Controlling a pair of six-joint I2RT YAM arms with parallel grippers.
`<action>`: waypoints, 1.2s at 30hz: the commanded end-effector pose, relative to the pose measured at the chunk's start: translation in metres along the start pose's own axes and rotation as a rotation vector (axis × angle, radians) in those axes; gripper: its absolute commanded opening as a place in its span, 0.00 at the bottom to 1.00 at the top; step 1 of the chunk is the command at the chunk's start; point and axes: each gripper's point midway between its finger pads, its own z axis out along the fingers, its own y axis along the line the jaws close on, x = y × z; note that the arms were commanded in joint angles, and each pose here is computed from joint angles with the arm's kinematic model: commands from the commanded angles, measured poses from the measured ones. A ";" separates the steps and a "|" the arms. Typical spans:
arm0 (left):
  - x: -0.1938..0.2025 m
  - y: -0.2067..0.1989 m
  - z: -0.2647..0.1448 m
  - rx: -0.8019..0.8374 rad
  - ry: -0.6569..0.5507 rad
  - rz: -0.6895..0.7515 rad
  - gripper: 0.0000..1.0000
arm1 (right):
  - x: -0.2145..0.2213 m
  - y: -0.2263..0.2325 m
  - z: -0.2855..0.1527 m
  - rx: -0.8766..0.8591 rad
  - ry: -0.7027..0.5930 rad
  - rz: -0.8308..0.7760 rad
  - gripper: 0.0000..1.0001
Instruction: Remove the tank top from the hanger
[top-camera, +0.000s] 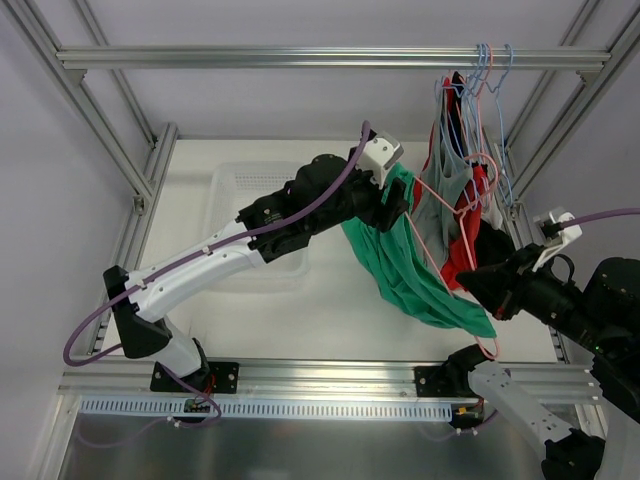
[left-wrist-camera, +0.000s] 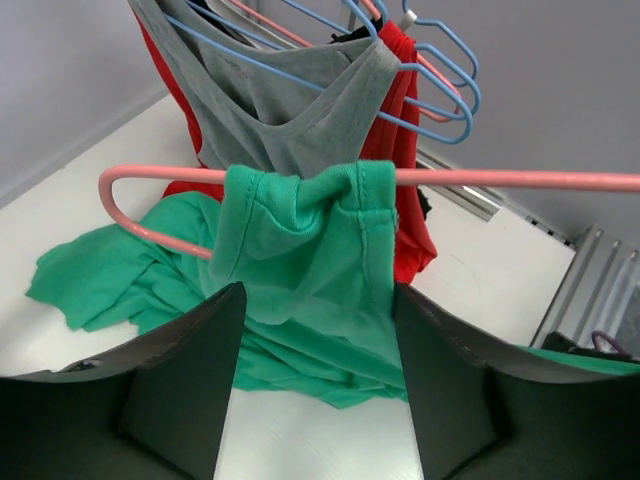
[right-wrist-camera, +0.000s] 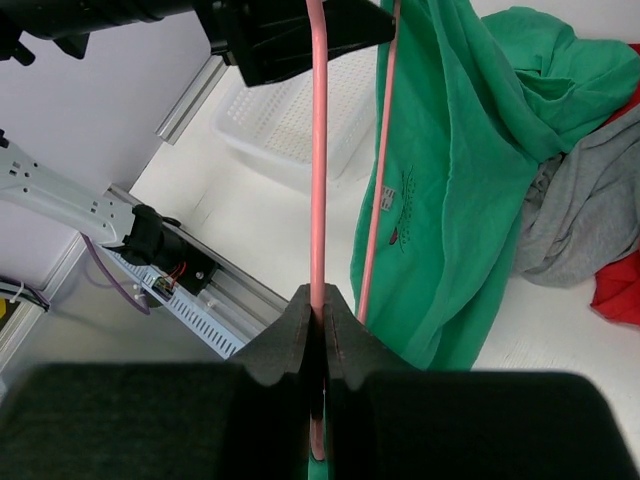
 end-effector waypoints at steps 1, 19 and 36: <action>-0.052 -0.004 -0.008 0.002 -0.160 -0.003 0.60 | -0.011 0.017 -0.013 -0.071 -0.059 -0.010 0.00; -0.092 0.080 -0.073 -0.463 -0.314 -0.103 0.00 | 0.033 0.039 -0.074 -0.215 -0.111 -0.199 0.00; 0.119 -0.092 -0.107 0.572 -0.011 -0.173 0.00 | -0.116 0.044 0.002 -0.372 -0.824 -0.039 0.00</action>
